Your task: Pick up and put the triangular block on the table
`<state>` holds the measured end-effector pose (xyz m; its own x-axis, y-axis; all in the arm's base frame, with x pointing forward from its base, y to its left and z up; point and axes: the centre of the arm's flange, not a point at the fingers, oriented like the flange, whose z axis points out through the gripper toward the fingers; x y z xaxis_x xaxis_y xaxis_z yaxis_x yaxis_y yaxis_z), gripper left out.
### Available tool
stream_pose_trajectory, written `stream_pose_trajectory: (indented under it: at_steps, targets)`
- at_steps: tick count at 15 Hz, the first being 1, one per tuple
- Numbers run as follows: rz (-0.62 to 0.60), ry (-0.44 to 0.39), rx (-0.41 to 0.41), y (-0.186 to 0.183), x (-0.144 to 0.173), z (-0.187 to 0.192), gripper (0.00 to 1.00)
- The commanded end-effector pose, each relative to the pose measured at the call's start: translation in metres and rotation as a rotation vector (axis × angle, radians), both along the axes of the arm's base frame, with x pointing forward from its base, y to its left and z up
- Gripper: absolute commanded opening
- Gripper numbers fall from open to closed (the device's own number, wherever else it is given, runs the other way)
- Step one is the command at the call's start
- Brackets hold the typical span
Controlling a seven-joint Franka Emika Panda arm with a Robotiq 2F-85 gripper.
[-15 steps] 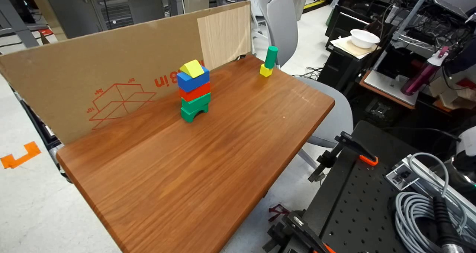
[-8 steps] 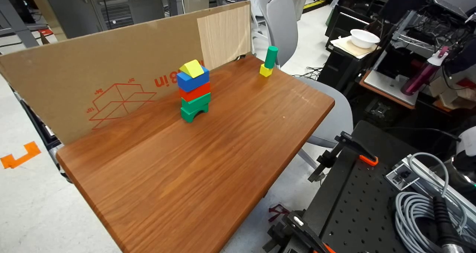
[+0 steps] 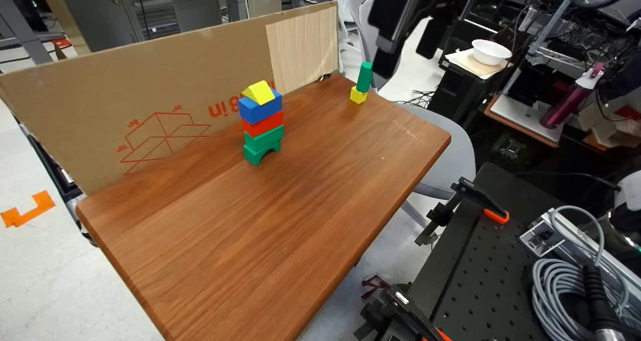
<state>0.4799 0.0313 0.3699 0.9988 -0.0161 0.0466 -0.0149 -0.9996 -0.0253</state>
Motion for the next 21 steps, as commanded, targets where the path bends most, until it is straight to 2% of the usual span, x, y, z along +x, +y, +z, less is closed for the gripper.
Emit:
stream_pose_trajectory:
  at_steps: [1,6,13,17,21]
  targets:
    - [-0.001,-0.005,0.008,0.02,0.058,-0.012,1.0]
    - [-0.008,0.003,0.009,0.042,0.117,-0.029,1.0]
    - [-0.004,0.006,-0.02,0.065,0.177,-0.055,1.0]
    - [-0.009,0.02,-0.016,0.077,0.202,-0.057,1.0]
    - [-0.004,0.064,-0.024,0.084,0.214,-0.067,1.0]
